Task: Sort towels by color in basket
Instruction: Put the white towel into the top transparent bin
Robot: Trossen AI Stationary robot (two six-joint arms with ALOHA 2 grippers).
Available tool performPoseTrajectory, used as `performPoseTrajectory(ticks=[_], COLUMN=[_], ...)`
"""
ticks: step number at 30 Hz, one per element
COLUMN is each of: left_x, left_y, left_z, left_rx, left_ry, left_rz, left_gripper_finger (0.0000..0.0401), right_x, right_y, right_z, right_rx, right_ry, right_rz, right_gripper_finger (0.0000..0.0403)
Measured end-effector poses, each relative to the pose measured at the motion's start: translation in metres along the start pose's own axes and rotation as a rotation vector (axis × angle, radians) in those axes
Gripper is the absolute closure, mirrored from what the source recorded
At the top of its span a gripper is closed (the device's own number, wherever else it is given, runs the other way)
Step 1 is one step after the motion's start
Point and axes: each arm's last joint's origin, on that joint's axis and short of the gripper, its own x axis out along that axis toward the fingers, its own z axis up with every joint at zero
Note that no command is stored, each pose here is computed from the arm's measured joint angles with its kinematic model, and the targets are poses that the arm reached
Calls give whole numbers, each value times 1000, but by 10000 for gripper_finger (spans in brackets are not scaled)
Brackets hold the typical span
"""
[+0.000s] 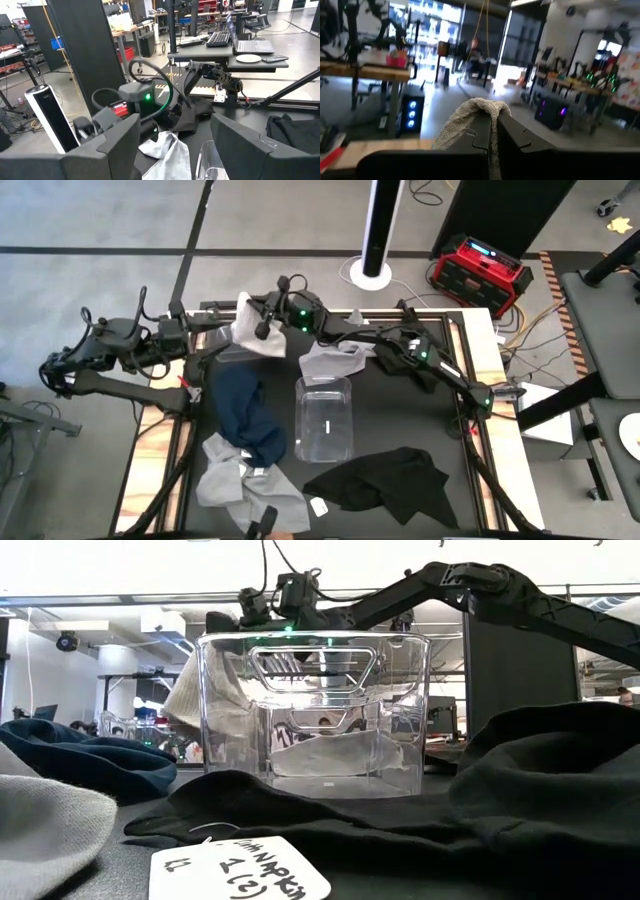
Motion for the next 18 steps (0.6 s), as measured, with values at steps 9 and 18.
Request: performPoseTrajectory(ticks=[9,18], left_x=[4,16], left_y=[-2,-8], left_z=[0,-2], left_rx=[3,14], left_ry=[14,53], left_rz=[-1,-3], left_gripper_finger=[173,173], right_x=[-1,-6], right_y=[-4,1], right_z=[-15,-30], right_rx=[103,198], right_ry=[234,410], right_rz=[-69,-57], right_gripper_finger=[394,394])
